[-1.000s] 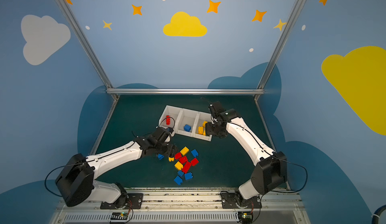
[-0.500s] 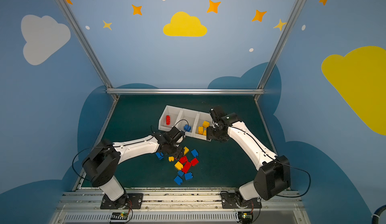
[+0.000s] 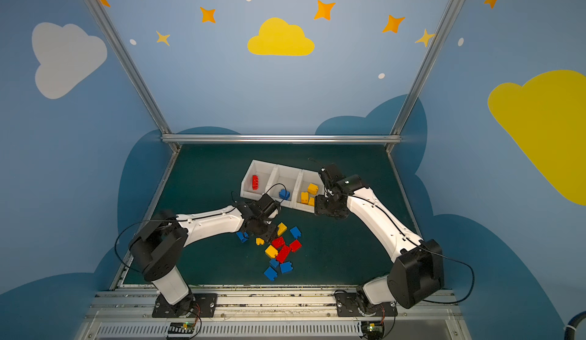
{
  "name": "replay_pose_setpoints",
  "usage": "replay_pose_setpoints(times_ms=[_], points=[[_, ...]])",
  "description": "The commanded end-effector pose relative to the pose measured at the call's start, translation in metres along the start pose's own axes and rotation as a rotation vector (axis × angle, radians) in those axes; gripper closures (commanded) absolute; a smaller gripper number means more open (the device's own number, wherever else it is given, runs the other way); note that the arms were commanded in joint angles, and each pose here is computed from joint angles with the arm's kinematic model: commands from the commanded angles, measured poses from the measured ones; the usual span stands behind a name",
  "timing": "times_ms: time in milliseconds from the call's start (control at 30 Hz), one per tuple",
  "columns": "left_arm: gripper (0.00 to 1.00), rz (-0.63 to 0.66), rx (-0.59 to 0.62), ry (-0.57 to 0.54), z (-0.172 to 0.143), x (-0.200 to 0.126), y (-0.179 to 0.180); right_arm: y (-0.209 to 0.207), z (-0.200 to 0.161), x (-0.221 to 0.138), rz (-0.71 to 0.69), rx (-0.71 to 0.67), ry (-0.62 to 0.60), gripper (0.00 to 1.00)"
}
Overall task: Sort the legos into containers by color
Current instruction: Pick up the lego from the center of the table.
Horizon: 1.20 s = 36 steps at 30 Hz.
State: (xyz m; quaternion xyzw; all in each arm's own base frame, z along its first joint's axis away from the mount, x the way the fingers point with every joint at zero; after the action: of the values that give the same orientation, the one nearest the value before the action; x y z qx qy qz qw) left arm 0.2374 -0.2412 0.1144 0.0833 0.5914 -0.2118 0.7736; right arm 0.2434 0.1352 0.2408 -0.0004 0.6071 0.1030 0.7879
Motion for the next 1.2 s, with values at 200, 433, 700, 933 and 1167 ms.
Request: replay_pose_setpoints(times_ms=[200, 433, 700, 933, 1167], points=[[0.34, 0.021, 0.035, 0.048, -0.007, 0.010, 0.000, 0.000, -0.005, 0.001, 0.015, 0.018, -0.002, 0.30], [0.43, 0.029, 0.044, 0.073, -0.013, 0.015, 0.001, 0.000, -0.007, 0.002, 0.012, 0.020, 0.000, 0.30], [0.57, 0.024, 0.035, 0.064, -0.013, 0.015, 0.000, -0.001, -0.008, 0.000, 0.008, 0.028, -0.007, 0.31], [0.65, 0.005, -0.016, 0.015, -0.006, 0.004, 0.004, -0.003, -0.011, -0.002, 0.005, 0.034, -0.021, 0.34], [0.68, -0.039, -0.113, -0.076, 0.010, -0.020, 0.021, -0.003, -0.011, -0.002, 0.006, 0.032, -0.023, 0.36]])
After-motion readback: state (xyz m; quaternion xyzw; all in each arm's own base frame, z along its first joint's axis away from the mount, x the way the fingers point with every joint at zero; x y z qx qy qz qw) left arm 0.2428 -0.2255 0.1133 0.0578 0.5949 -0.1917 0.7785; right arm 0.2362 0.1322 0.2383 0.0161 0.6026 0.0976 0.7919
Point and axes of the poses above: each gripper's point midway between its finger pads, its own x axis out along the fingers, its own y axis along the line the jaws close on, z = x × y, the point moved 9 cm from there along -x, back along the fingers, and after that the axes turned 6 degrees about -x, right-handed, at the moved point
